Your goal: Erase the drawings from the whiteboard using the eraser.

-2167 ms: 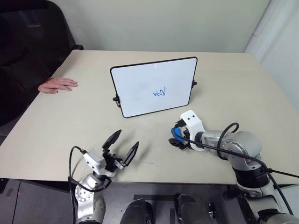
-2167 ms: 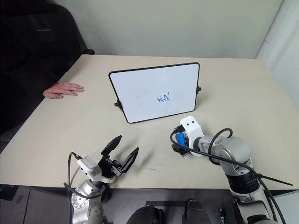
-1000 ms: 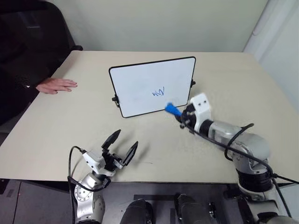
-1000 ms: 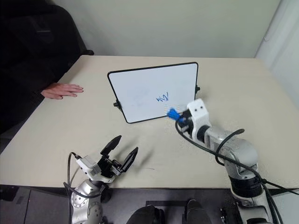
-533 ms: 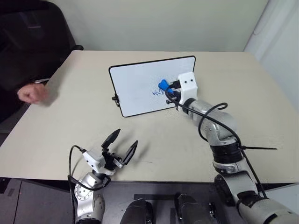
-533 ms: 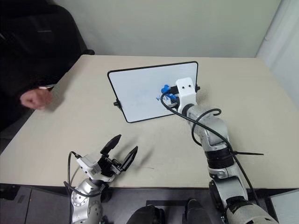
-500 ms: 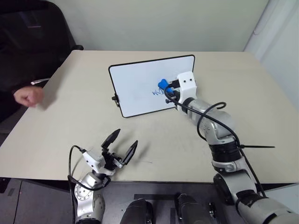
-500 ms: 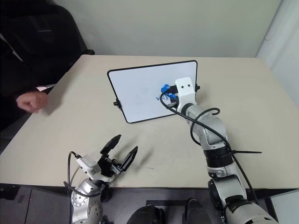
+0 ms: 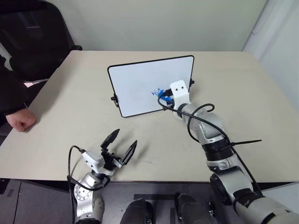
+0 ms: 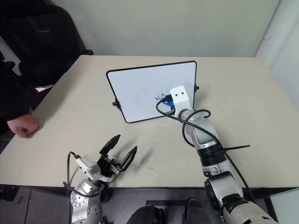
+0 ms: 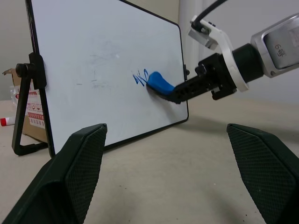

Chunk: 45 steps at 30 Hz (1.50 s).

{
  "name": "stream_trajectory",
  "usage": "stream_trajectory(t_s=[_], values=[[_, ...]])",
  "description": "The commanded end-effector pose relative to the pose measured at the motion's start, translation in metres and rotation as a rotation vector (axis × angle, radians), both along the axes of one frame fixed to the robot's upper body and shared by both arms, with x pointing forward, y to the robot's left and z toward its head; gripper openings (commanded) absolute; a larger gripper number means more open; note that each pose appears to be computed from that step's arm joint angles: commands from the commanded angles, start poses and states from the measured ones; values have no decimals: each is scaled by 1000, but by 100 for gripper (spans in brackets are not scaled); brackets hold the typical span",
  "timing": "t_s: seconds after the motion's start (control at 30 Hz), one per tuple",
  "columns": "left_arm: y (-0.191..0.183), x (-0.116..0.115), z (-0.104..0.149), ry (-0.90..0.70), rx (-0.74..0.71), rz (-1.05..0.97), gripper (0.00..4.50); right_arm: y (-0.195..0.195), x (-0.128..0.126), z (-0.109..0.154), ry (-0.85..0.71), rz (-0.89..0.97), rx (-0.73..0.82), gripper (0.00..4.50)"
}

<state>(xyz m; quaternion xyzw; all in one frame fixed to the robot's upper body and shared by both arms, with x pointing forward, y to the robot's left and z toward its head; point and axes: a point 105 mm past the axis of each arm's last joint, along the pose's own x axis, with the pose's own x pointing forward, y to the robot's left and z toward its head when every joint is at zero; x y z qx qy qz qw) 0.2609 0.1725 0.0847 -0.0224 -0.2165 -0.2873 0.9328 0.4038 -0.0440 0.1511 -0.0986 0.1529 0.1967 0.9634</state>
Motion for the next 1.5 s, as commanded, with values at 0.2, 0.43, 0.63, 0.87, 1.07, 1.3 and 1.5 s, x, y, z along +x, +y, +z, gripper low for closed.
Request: stream_trajectory(t_s=[0.2, 0.43, 0.63, 0.87, 1.07, 1.3, 1.5], values=[[2, 1, -11, 51, -15, 11, 450, 4, 8, 38, -104, -9, 55, 33], [3, 2, -12, 55, -17, 11, 450, 5, 9, 75, -197, -13, 160, 33], [3, 2, -12, 54, -19, 11, 450, 8, 9, 48, -135, -13, 104, 33], [4, 2, -11, 53, -18, 16, 450, 2, 8, 14, -46, -50, -28, 33], [5, 3, -11, 53, -17, 20, 450, -9, 15, 21, -60, -102, -21, 33], [5, 3, -11, 54, -18, 15, 450, -13, 16, 33, -91, -121, 6, 33], [3, 3, -12, 57, -20, 6, 450, 4, 10, 37, -117, -62, 5, 33]])
